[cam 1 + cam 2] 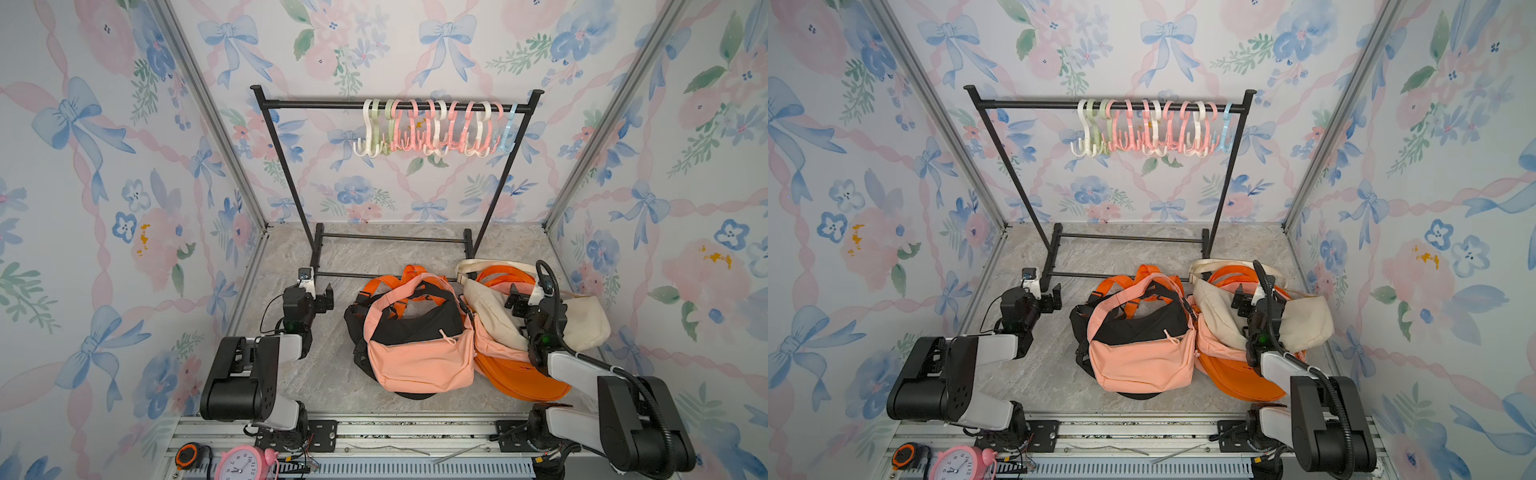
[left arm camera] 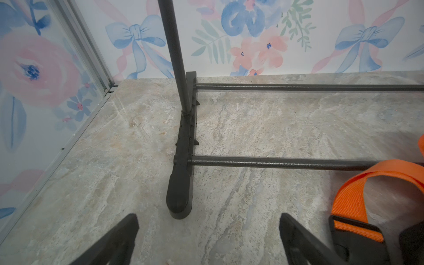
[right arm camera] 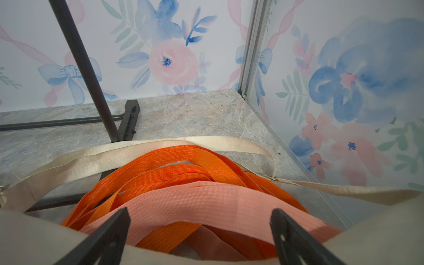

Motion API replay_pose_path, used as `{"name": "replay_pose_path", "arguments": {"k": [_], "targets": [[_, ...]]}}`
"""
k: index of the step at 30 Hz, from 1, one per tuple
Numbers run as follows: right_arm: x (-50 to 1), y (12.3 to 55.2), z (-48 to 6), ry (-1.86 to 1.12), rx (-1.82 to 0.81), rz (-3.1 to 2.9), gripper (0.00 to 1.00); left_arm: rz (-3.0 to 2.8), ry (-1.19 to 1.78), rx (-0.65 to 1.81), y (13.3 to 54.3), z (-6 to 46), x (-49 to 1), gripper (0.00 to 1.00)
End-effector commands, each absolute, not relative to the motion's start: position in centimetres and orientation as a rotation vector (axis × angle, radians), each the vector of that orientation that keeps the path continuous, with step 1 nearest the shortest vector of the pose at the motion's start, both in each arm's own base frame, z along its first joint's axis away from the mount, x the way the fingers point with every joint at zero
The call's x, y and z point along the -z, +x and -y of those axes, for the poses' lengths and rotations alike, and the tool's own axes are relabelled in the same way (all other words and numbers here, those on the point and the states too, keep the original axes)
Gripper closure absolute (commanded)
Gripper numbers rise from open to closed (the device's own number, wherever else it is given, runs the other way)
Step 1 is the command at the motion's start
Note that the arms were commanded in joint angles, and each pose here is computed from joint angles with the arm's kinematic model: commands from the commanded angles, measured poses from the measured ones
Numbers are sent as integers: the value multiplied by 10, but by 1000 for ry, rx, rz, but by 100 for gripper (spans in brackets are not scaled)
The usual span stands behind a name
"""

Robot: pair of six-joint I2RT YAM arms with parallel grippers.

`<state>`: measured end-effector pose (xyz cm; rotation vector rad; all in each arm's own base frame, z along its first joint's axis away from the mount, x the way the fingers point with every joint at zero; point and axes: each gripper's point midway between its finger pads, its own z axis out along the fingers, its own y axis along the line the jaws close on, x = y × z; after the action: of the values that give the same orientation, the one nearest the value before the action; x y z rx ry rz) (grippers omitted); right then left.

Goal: Take the bag off the hook
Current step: Reset both arms

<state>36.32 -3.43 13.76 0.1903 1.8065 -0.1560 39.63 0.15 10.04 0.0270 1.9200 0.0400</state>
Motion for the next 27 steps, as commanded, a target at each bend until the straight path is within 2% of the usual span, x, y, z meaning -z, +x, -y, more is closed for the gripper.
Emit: {"name": "replay_pose_path", "arguments": {"k": [1, 5, 10, 16, 18, 27], "targets": [[-128, 372, 28, 183, 105, -1807, 3, -1903, 22, -16, 400, -1, -101, 2], [-107, 375, 15, 117, 112, -1794, 3, -1845, 28, -40, 388, 1, -107, 2], [-107, 373, 9, 92, 143, -1779, 3, -1696, 49, -167, 358, 11, -116, 2], [-95, 400, -3, 16, 108, -1934, 4, -1808, 11, -59, 380, -1, -102, 2], [-96, 399, 5, 51, 43, -1916, 4, -1812, 3, -48, 380, -2, -101, 2], [-96, 399, 1, 34, 99, -1924, 3, -1806, 5, -48, 379, -3, -102, 2]]}}
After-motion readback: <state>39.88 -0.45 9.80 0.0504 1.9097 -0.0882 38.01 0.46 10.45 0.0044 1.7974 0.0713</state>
